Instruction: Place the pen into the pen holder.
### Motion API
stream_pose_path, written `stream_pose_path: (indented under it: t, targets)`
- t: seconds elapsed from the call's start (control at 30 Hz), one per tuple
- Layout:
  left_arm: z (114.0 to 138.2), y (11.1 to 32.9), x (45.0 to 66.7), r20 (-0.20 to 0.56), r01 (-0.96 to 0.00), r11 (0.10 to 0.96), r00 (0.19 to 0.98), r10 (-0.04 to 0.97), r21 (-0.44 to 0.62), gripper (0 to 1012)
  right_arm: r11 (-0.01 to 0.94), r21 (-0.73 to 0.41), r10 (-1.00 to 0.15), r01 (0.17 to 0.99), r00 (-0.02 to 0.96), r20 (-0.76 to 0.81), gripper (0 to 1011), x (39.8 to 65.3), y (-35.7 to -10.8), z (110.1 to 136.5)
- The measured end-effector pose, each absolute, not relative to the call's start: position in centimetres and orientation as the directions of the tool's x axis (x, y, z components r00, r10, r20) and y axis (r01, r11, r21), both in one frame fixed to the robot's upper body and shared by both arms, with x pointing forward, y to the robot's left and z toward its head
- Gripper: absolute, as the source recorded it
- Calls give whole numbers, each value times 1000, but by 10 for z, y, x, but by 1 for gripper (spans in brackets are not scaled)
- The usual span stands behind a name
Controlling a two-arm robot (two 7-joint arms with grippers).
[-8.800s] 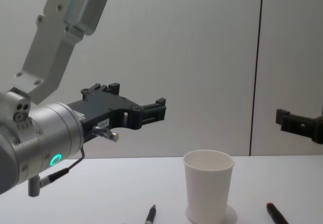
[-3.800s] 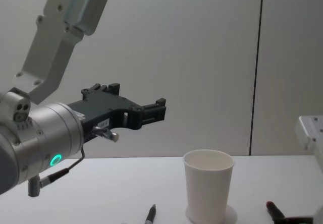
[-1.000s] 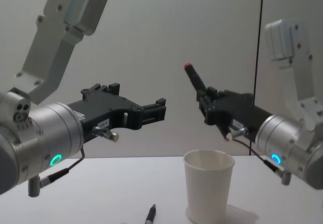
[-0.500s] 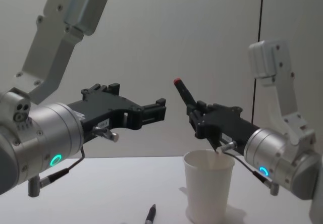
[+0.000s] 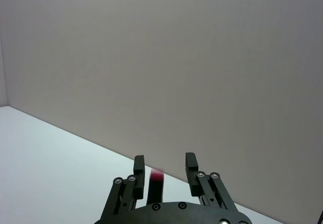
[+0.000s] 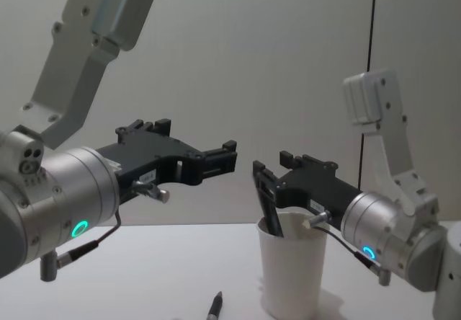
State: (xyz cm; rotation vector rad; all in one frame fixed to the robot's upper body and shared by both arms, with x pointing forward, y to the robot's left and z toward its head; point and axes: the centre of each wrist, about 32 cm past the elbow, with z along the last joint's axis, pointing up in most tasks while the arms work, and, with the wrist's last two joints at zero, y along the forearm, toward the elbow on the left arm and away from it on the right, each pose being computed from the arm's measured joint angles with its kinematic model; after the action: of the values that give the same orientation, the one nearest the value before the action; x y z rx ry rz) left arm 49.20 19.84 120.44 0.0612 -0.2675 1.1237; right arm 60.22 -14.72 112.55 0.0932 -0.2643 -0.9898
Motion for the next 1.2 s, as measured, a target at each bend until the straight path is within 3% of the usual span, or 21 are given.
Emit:
stream_pose_path:
  t: [0.13,0.33,0.37,0.63,1.2]
  targets:
    - [1204,198,492,243,-897,434,404,882,-86,1003,548,195,-836,814,520,175,607,603,-147,1124]
    - [1204,198,492,242,-897,434,404,882,-86,1003,546,194,-837,815,521,168,756,603,-148,1123]
    - [1204,198,492,242,-897,434,404,882,-86,1003,546,195,-837,815,521,167,821,603,-148,1123]
    - [1204,198,492,243,-897,434,404,882,-86,1003,540,206,-842,816,518,154,999,601,-149,1124]
    - [1204,198,492,243,-897,434,404,882,-86,1003,437,257,-898,862,434,72,1001,575,-163,1147]
